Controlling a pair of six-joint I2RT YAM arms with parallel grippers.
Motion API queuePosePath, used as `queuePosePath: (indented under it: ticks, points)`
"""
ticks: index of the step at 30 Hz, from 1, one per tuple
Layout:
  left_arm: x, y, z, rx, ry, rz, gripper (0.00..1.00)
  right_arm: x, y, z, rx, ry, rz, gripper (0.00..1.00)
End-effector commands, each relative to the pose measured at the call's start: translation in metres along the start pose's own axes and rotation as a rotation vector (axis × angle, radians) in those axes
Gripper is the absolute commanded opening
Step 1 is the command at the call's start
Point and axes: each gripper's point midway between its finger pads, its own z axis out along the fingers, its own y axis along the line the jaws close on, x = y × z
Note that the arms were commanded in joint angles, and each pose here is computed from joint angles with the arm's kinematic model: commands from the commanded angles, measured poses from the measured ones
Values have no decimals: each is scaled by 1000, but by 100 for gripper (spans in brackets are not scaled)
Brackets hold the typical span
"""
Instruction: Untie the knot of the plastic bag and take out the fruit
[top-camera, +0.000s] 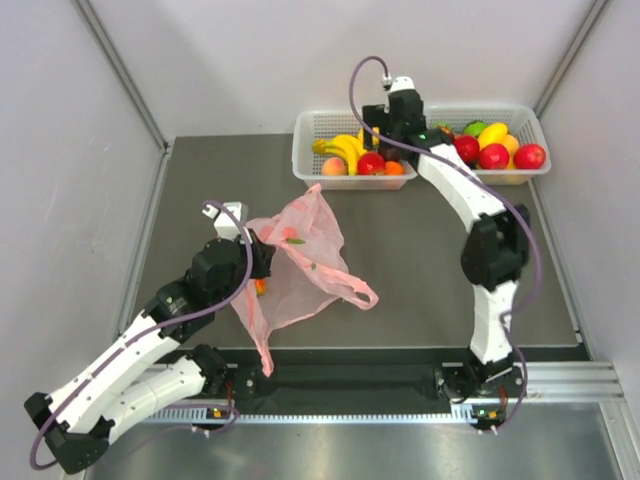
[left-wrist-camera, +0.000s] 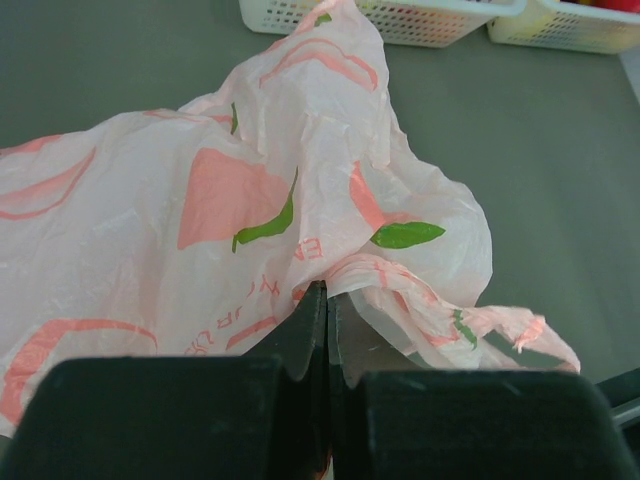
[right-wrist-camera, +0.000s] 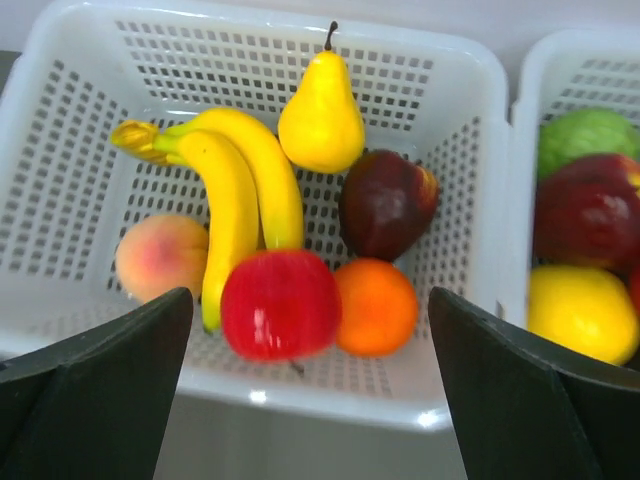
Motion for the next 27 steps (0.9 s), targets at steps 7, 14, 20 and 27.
queuePosePath:
  ticks: [7,14,20,27]
  points:
    - [-19,-27,-12,152,-60,-18,4,-3,49,-214,-318,-199,-35,98]
    - [-12,-76,-10,395,-6,-38,22,82,121,-343,-758,-244,-4,61]
    - [-22,-73,2,328,-26,-81,51,142,152,-405,-1041,-232,6,17]
    - [-34,-64,0,264,-62,-122,73,203,202,-374,-981,-86,-33,6]
